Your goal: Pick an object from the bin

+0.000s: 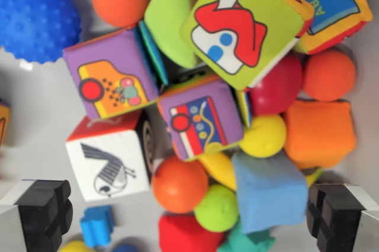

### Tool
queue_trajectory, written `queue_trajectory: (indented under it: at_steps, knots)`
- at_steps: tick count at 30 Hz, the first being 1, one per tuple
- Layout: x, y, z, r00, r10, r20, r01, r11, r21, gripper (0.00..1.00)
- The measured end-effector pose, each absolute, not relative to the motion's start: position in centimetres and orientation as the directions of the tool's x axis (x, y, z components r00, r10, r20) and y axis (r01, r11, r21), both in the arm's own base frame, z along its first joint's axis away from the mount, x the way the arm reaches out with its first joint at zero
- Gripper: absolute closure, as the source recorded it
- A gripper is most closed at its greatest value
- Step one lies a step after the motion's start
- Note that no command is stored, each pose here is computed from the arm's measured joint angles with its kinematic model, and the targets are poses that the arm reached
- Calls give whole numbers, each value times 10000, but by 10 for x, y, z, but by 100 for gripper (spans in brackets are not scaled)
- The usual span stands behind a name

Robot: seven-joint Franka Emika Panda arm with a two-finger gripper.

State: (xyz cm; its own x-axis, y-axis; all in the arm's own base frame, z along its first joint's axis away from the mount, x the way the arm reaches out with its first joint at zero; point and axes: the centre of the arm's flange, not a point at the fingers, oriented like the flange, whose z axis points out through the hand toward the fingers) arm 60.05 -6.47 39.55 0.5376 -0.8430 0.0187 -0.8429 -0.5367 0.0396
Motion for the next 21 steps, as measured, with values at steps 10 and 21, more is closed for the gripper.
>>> queue_trajectory:
  at_steps: [10,21]
  knots:
    - [611,-75,371,3941,-9189,160,-9188,-3935,307,0]
    - [626,-89,336,1706,-9853,98,-9852,-1704,191,0]
